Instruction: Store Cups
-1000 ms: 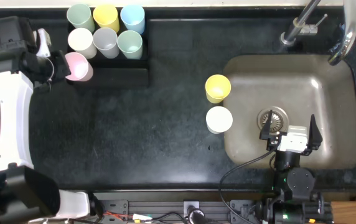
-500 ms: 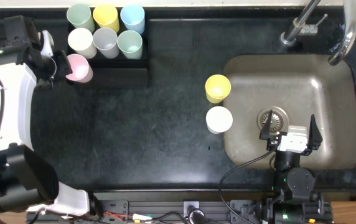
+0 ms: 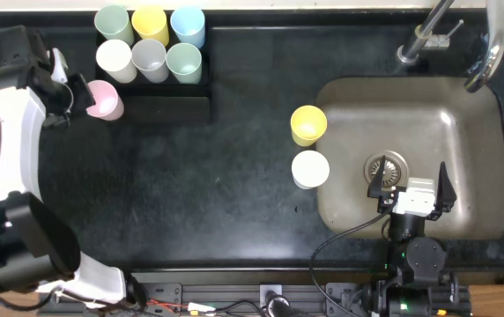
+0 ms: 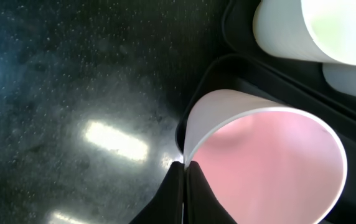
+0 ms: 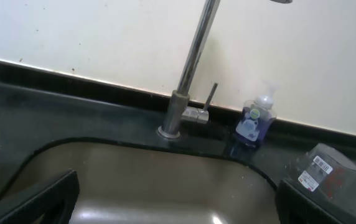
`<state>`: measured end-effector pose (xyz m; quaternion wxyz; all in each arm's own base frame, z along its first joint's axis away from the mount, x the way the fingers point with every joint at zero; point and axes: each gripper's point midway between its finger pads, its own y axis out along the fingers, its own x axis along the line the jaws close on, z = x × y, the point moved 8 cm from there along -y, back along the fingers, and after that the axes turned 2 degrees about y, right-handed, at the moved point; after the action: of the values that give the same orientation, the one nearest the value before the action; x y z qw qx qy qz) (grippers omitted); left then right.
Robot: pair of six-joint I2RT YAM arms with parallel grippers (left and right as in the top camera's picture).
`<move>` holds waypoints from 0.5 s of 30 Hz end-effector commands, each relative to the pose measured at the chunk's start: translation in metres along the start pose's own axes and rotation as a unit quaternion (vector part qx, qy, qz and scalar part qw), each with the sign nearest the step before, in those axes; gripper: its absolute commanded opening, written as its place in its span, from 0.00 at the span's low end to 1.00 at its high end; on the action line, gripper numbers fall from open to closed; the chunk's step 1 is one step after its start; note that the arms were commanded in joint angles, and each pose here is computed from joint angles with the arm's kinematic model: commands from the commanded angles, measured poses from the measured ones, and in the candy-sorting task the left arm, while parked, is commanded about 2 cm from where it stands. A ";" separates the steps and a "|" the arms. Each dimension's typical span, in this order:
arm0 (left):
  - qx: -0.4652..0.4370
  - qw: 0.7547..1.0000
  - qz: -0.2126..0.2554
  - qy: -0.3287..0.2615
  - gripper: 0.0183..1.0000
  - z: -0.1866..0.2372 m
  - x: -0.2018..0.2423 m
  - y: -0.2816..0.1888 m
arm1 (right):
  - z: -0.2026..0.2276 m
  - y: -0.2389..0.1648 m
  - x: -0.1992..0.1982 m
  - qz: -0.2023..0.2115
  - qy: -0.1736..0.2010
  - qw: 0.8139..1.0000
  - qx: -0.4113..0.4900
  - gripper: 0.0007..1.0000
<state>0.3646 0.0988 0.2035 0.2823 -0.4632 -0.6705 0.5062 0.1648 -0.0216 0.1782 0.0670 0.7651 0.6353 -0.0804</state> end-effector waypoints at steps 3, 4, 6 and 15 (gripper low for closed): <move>-0.011 1.000 0.010 -0.014 0.02 -0.009 -0.003 0.002 | 0.003 0.000 0.001 0.001 0.000 1.000 0.000 1.00; -0.012 1.000 0.011 -0.014 0.02 -0.010 -0.003 0.002 | 0.003 0.000 0.001 0.001 0.000 1.000 0.000 1.00; -0.017 1.000 0.012 -0.017 0.02 -0.012 -0.003 0.003 | 0.003 0.000 0.001 0.001 0.000 1.000 0.000 1.00; -0.011 1.000 0.024 -0.017 0.02 -0.012 -0.005 0.010 | 0.003 0.000 0.001 0.001 0.000 1.000 0.000 1.00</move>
<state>0.3744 0.0991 0.1966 0.2639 -0.4691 -0.6706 0.5105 0.1647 -0.0216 0.1782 0.0670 0.7651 0.6353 -0.0804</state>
